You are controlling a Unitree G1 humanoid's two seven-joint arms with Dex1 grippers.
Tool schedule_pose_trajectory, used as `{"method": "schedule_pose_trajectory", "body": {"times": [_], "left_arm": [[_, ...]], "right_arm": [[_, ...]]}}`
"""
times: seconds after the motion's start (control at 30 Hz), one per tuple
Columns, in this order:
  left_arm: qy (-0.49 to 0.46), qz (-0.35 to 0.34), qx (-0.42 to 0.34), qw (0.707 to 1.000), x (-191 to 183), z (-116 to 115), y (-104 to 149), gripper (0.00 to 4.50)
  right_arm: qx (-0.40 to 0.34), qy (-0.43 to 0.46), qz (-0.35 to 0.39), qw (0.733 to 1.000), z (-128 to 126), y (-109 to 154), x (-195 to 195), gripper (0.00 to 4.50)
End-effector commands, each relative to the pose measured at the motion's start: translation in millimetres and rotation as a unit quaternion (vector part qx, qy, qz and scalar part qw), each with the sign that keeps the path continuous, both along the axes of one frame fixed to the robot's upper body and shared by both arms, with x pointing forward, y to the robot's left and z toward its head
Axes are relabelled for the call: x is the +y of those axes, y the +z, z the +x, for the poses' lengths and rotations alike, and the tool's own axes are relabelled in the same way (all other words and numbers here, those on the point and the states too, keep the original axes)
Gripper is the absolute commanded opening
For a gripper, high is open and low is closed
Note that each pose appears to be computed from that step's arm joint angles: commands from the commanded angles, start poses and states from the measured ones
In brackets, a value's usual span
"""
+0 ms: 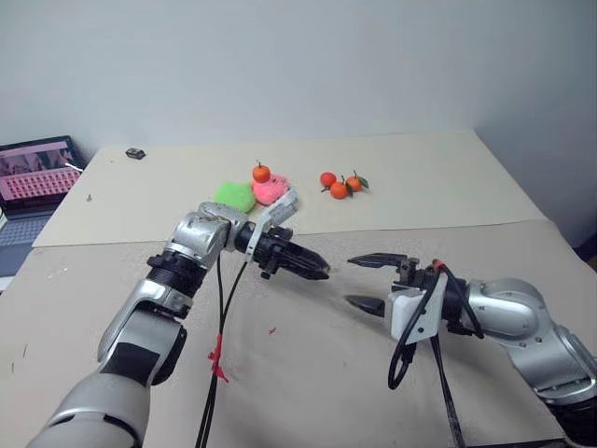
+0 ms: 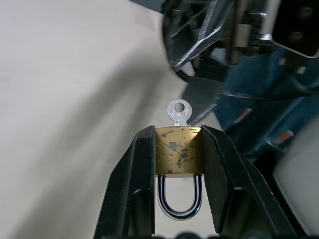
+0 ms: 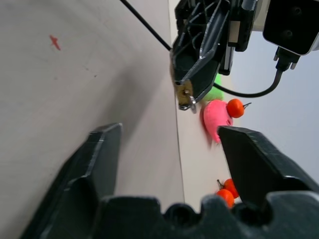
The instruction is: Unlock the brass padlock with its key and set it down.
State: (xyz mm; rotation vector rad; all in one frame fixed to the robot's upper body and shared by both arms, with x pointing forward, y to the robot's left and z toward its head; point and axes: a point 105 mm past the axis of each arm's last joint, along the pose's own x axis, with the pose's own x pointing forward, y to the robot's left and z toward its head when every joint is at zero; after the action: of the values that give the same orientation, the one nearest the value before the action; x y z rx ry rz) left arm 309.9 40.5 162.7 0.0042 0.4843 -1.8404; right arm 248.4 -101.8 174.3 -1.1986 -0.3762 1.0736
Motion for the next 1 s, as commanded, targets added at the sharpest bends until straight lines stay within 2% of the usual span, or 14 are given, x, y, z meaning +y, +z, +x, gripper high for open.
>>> {"method": "schedule_pose_trajectory", "body": {"times": [0.03,0.1,0.17,0.6,1.0], "left_arm": [[-0.018,-0.008,-0.012,1.0,-5,-3,15,0.81],[-0.027,-0.005,-0.018,0.999,-7,-5,15,0.81],[-0.033,-0.003,-0.02,0.999,-9,-6,15,0.81],[-0.061,-0.015,-0.031,0.998,-24,-11,22,0.81],[-0.072,-0.024,-0.082,0.994,-24,-11,25,0.81]], "right_arm": [[-0.021,0.018,0.012,1.0,-4,10,4,2.94],[-0.024,0.019,0.008,1.0,-3,9,4,2.14],[-0.027,0.019,0.006,0.999,-3,8,4,1.59],[-0.026,0.021,0.017,0.999,-8,9,7,1.59],[-0.046,0.018,0.016,0.999,-7,19,4,1.59]]}}
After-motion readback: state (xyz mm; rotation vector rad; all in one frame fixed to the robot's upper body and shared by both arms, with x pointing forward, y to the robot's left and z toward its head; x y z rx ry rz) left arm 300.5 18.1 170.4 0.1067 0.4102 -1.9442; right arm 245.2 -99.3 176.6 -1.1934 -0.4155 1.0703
